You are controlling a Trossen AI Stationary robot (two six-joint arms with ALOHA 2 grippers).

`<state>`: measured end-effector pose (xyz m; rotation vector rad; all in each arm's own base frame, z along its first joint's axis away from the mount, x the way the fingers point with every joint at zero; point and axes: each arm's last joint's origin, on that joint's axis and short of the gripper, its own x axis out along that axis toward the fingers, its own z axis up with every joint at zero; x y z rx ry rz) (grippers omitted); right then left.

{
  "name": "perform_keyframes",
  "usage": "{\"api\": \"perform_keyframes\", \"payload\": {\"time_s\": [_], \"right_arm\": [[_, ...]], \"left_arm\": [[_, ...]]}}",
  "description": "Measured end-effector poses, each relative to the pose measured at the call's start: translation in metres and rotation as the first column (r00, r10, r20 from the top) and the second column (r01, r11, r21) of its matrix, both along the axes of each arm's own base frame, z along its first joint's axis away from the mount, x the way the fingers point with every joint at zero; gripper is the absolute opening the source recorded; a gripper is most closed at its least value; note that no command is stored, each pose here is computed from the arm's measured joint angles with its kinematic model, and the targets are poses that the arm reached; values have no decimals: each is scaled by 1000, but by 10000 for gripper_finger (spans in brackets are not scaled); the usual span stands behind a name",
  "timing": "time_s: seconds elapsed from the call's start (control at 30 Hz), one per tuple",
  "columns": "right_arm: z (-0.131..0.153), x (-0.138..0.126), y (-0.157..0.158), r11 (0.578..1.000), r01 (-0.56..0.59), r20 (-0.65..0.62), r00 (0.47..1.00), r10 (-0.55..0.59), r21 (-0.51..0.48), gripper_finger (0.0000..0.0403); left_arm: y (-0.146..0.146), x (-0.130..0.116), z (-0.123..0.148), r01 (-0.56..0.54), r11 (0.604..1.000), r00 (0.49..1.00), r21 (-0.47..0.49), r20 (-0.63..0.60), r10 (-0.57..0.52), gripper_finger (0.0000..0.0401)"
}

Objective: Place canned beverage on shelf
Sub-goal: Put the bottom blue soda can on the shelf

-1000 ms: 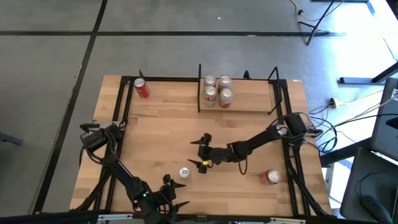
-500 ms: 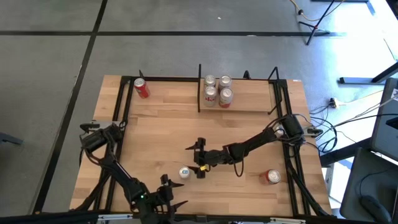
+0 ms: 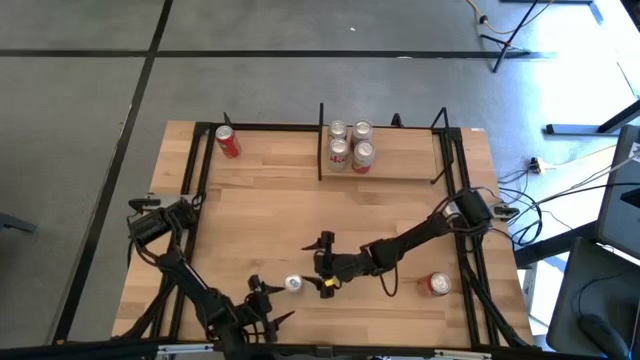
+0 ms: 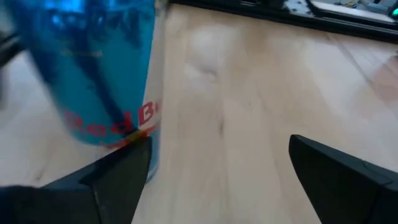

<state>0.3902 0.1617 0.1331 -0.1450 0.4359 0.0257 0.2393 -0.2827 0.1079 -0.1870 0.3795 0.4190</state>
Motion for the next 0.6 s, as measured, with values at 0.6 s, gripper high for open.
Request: {"api": "perform_keyframes", "payload": {"time_s": [0.6], "right_arm": [[16,0,28,974,-211,-26,977,213,84,372]], "left_arm": [[9,-2,-4,-52,999,998,1,-33,52,315]]}}
